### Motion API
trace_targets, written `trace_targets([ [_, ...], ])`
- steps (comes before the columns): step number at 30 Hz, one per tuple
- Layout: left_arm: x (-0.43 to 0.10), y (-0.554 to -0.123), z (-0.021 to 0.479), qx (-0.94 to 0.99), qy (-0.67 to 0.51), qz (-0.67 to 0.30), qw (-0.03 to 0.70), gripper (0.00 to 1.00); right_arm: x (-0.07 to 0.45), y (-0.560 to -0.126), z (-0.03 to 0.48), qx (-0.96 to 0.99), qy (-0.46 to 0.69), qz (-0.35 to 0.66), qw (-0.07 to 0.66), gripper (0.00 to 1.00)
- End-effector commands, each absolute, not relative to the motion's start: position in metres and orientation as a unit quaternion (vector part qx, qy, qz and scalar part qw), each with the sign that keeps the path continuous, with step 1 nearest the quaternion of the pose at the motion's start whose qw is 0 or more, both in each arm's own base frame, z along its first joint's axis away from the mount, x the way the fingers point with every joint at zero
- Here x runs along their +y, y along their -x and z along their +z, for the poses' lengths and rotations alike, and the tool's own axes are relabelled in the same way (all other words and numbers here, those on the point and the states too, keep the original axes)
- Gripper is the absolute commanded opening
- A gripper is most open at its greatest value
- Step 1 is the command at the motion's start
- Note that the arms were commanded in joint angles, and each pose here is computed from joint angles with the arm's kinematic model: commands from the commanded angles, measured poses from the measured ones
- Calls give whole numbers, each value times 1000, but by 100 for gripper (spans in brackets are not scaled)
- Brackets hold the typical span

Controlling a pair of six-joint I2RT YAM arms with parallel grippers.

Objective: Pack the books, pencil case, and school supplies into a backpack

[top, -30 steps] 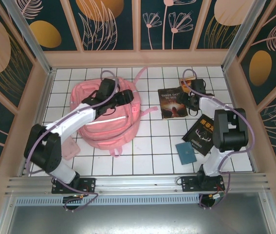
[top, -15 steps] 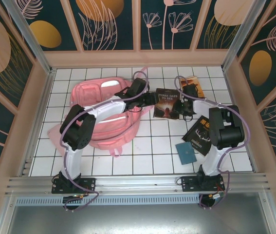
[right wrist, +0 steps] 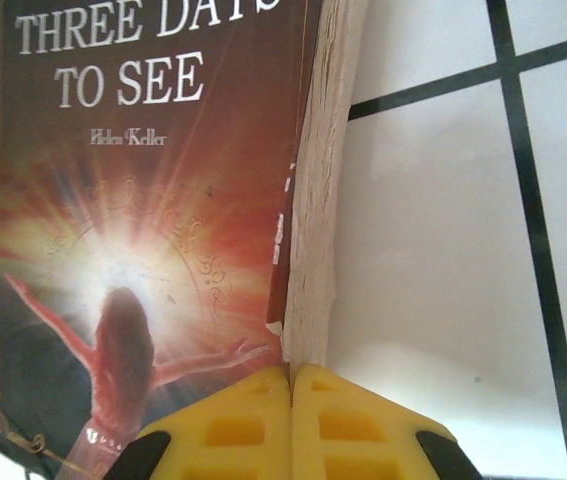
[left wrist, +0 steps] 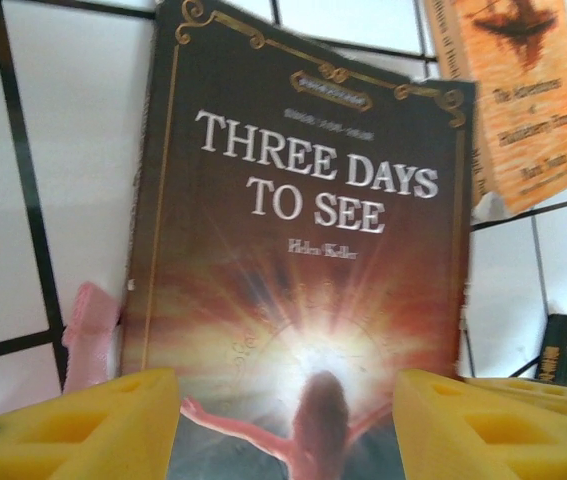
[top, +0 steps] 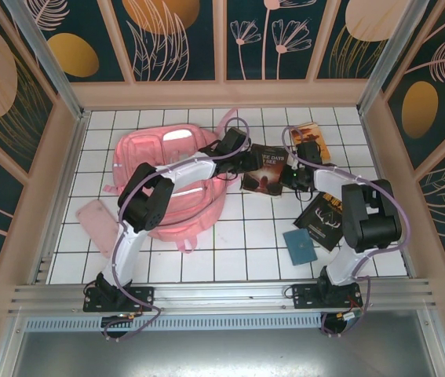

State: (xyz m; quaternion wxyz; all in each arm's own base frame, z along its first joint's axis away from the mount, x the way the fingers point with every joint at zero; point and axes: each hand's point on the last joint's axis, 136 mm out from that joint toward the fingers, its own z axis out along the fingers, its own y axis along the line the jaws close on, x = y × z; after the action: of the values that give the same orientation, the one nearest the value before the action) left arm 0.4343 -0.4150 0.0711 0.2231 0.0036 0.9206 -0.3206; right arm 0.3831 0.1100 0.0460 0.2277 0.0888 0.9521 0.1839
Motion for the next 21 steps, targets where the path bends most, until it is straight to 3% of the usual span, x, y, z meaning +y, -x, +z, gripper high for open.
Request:
trace_targets([
  [1, -413, -433, 70, 925, -11, -311, 218, 61, 119, -380, 84, 940, -65, 212, 260, 0],
  [11, -410, -432, 75, 920, 2, -328, 214, 79, 125, -379, 149, 903, -57, 289, 312, 0],
  [15, -427, -425, 73, 909, 0, -376, 183, 78, 125, -379, 156, 889, -64, 329, 313, 0],
  [19, -418, -428, 70, 916, 4, -351, 197, 77, 112, -381, 150, 899, -81, 298, 311, 2],
  [21, -416, -428, 70, 918, 3, -343, 200, 75, 96, -384, 135, 915, -104, 244, 302, 47],
])
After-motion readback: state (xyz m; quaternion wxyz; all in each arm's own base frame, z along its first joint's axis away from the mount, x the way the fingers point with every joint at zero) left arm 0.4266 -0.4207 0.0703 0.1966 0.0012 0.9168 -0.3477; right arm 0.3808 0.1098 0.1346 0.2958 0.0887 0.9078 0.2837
